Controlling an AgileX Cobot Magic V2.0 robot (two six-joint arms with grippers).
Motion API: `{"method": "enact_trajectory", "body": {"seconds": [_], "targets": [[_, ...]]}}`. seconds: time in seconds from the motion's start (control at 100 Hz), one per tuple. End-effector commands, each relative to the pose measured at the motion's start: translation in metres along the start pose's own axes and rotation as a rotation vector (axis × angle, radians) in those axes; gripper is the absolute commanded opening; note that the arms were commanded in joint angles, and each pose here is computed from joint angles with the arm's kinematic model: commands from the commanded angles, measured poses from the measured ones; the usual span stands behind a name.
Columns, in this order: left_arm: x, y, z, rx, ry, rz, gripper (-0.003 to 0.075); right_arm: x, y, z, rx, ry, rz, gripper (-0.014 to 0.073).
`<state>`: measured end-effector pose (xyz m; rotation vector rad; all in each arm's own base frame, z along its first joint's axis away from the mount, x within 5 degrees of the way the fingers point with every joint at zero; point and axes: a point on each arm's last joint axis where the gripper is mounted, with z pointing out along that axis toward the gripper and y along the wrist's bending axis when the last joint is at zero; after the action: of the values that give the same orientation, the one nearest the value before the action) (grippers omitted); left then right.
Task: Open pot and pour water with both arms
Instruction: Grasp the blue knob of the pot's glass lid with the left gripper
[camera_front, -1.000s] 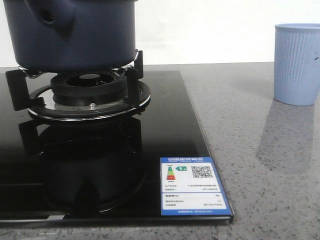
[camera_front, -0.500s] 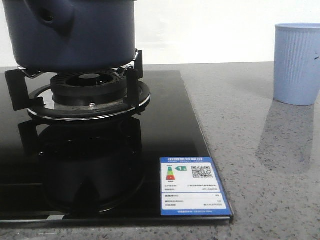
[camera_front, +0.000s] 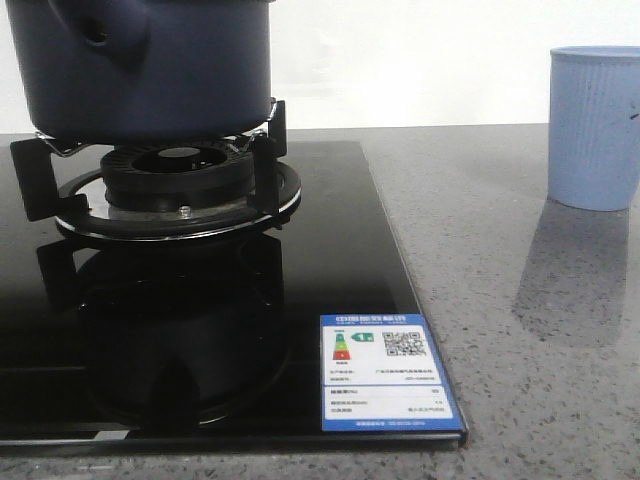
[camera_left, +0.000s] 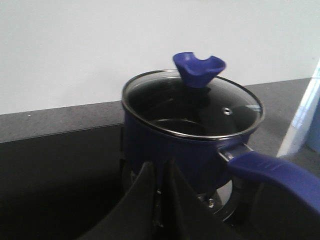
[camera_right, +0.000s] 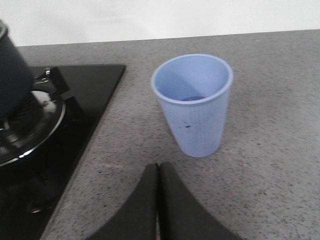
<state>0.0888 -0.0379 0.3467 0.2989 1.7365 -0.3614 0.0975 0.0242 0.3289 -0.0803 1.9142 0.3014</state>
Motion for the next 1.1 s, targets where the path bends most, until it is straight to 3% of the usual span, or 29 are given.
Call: {"method": "enact_trajectory", "body": {"seconds": [0.0, 0.16, 0.27, 0.41, 0.47, 0.54, 0.82, 1.09], "targets": [[-0.021, -0.003, 0.003, 0.025, -0.097, 0.000, -0.0015, -0.015, 0.005, -0.002, -0.031, -0.079, -0.019, -0.0061], [-0.026, -0.007, 0.016, 0.070, -0.131, -0.015, 0.0029, -0.014, 0.011, -0.003, -0.084, -0.072, -0.042, -0.0048], [-0.027, -0.010, 0.028, 0.090, -0.134, -0.017, 0.0196, -0.014, 0.013, -0.003, -0.104, -0.069, -0.048, 0.0050], [-0.027, -0.013, 0.042, 0.100, -0.138, -0.034, 0.0415, -0.014, 0.013, -0.003, -0.110, -0.068, -0.050, 0.0349], [-0.027, -0.014, 0.049, 0.101, -0.142, -0.037, 0.0463, -0.014, 0.013, -0.003, -0.110, -0.068, -0.050, 0.0501], [-0.028, -0.017, 0.057, 0.106, -0.148, -0.037, 0.0482, -0.014, 0.013, -0.003, -0.110, -0.068, -0.050, 0.0594], [-0.035, -0.021, 0.102, 0.063, -0.163, -0.034, 0.0484, -0.014, 0.013, -0.003, -0.110, -0.068, -0.050, 0.0606], [-0.042, -0.026, 0.144, 0.052, -0.113, -0.029, 0.0561, -0.014, 0.013, -0.003, -0.110, -0.068, -0.050, 0.0606]]}}
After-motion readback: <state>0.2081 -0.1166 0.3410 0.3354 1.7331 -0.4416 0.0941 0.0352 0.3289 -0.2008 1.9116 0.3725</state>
